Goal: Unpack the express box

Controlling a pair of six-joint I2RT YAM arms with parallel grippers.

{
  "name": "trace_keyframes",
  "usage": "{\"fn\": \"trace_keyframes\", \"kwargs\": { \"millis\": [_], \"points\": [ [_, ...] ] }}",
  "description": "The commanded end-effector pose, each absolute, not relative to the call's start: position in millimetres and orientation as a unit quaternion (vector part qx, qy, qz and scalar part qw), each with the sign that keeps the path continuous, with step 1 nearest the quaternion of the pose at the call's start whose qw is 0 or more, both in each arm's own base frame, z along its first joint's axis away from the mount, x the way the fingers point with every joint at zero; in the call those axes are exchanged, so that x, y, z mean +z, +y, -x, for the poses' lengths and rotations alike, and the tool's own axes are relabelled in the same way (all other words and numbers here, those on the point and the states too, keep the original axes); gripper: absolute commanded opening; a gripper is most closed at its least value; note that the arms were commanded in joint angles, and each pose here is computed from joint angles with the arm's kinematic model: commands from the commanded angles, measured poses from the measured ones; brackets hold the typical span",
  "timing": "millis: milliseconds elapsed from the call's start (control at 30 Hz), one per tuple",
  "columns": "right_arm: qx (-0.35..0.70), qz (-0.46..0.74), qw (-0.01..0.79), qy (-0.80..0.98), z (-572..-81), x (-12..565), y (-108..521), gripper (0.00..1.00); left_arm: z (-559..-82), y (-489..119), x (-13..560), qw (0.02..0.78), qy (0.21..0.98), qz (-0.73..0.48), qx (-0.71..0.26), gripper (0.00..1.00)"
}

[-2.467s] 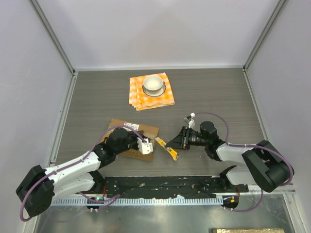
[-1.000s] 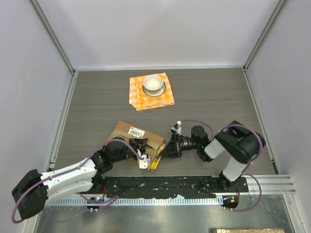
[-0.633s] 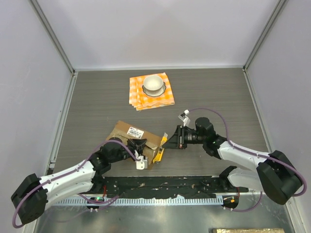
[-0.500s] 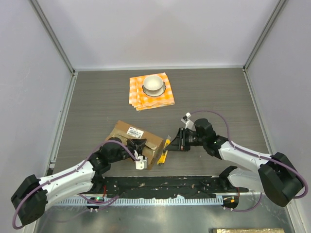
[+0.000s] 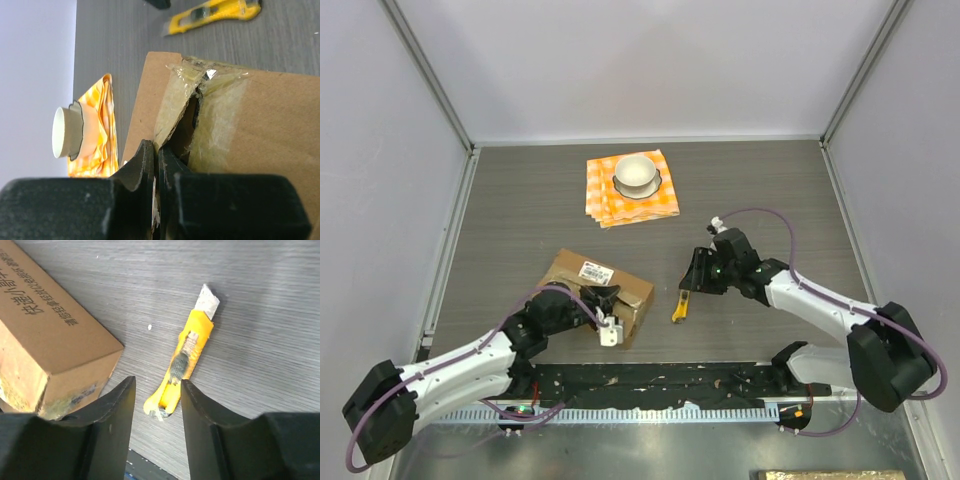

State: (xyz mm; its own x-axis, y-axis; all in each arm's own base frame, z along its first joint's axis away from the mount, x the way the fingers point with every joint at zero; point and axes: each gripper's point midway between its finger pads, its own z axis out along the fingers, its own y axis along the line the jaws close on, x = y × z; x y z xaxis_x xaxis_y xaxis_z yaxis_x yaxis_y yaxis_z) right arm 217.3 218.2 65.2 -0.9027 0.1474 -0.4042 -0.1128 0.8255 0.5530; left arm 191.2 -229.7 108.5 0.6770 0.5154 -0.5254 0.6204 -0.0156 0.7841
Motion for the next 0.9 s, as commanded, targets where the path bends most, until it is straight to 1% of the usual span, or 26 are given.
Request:
{"fn": "trace_keyframes", "kwargs": {
  "millis": [0,33,67,100,167,233,267,333,400,500,567,667,700,867],
  "points": [
    [0.261,-0.008,0.31,0.914,-236,92,198,0.52,-218,-224,125,0.594,0.496,-0.632,-0.041,0.0],
    [0.276,-0.014,0.33,0.903,-236,105,198,0.55,-223,-222,124,0.591,0.513,-0.622,-0.037,0.0],
    [0.277,-0.018,0.338,0.899,-236,108,196,0.64,-226,-221,124,0.59,0.526,-0.612,-0.034,0.0],
    [0.275,-0.021,0.339,0.899,-234,108,194,0.69,-233,-219,124,0.587,0.543,-0.6,-0.023,0.0],
    [0.303,-0.017,0.338,0.891,-228,119,200,0.72,-237,-219,127,0.589,0.551,-0.59,-0.021,0.0],
    [0.353,-0.014,0.353,0.866,-228,135,213,0.78,-243,-220,129,0.585,0.575,-0.572,-0.025,0.0],
    [0.383,-0.008,0.344,0.857,-220,140,225,0.79,-251,-221,136,0.586,0.587,-0.558,-0.017,0.0],
    [0.406,0.011,0.354,0.842,-217,148,238,0.8,-256,-216,121,0.553,0.626,-0.55,0.0,0.0],
    [0.432,0.034,0.36,0.826,-211,153,257,0.79,-260,-218,126,0.553,0.63,-0.545,0.006,0.0],
    [0.481,0.036,0.346,0.805,-207,155,276,0.75,-262,-223,127,0.556,0.63,-0.542,0.01,0.0],
    [0.515,0.04,0.356,0.779,-207,163,285,0.72,-261,-225,126,0.556,0.628,-0.544,0.008,0.0],
    [0.534,0.039,0.35,0.769,-209,165,292,0.7,-257,-225,122,0.552,0.625,-0.551,0.008,0.0],
    [0.53,0.037,0.339,0.777,-211,157,295,0.7,-257,-225,121,0.551,0.626,-0.551,0.006,0.0],
    [0.561,0.046,0.321,0.761,-213,156,312,0.65,-253,-233,121,0.559,0.613,-0.559,-0.009,0.0]
  ]
}}
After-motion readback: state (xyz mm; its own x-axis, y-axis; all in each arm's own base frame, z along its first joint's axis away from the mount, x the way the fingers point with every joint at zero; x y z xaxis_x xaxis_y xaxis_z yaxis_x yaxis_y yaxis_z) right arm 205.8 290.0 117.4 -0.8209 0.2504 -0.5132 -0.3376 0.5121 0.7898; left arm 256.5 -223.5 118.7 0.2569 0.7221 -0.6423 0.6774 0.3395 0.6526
